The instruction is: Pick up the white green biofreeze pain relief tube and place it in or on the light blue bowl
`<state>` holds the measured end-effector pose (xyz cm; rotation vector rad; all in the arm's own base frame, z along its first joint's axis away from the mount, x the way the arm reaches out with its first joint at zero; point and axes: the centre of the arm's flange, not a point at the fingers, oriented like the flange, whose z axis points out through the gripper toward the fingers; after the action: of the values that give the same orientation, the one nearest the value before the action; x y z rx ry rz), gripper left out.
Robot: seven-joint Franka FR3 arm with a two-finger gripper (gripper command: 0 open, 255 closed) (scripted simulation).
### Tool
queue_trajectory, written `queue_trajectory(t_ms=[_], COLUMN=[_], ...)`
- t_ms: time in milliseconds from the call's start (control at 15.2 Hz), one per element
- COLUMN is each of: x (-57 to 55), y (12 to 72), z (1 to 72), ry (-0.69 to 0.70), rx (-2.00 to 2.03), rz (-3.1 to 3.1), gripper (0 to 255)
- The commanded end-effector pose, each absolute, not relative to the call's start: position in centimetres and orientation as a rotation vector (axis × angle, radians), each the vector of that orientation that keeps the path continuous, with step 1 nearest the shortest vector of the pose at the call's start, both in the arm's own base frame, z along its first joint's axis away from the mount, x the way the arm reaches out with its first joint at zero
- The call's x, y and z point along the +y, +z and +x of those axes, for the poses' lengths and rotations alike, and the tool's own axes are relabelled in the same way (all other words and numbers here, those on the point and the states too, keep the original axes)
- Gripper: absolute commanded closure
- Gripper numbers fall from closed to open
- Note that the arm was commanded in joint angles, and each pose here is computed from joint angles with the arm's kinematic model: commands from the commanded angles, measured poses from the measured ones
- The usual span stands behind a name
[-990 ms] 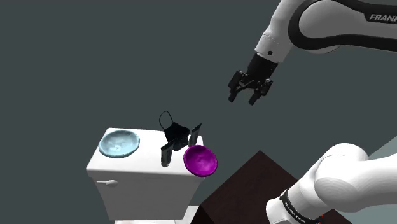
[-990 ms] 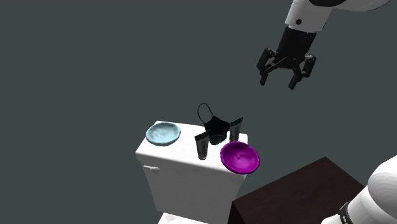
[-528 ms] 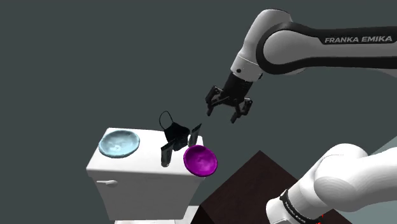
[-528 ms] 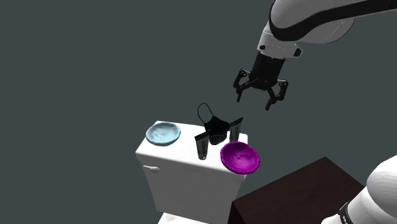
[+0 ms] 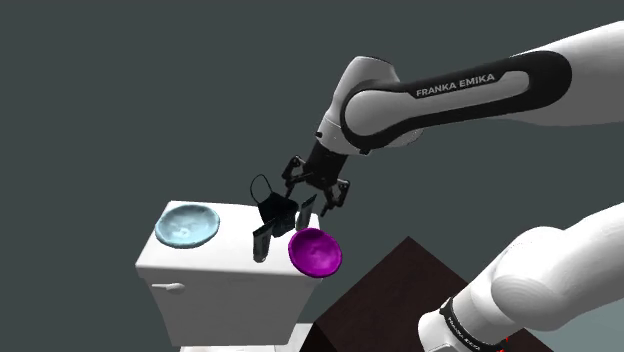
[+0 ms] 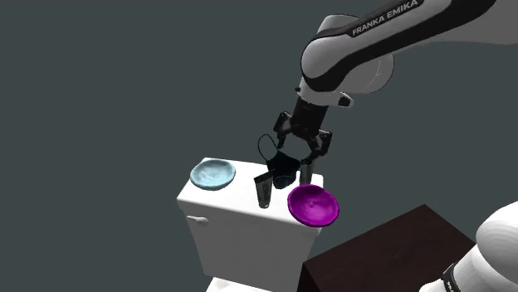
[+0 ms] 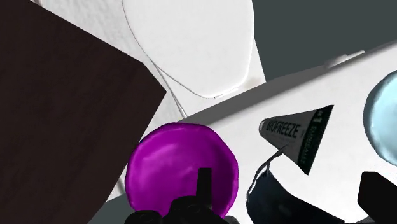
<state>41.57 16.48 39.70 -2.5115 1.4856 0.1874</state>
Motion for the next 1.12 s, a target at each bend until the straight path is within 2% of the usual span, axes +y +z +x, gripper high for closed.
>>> queue_trajectory(t_ms=[0,528,1056], x=[17.5,21.2,22.5], y=[37.7,30.0,26.2], z=[42.4,48.0,48.1], ry=[0.213,0.310,0.310], rx=[1.599,1.980,1.980], rz=[-2.429,-2.085,-2.085], gripper=[0,0,0])
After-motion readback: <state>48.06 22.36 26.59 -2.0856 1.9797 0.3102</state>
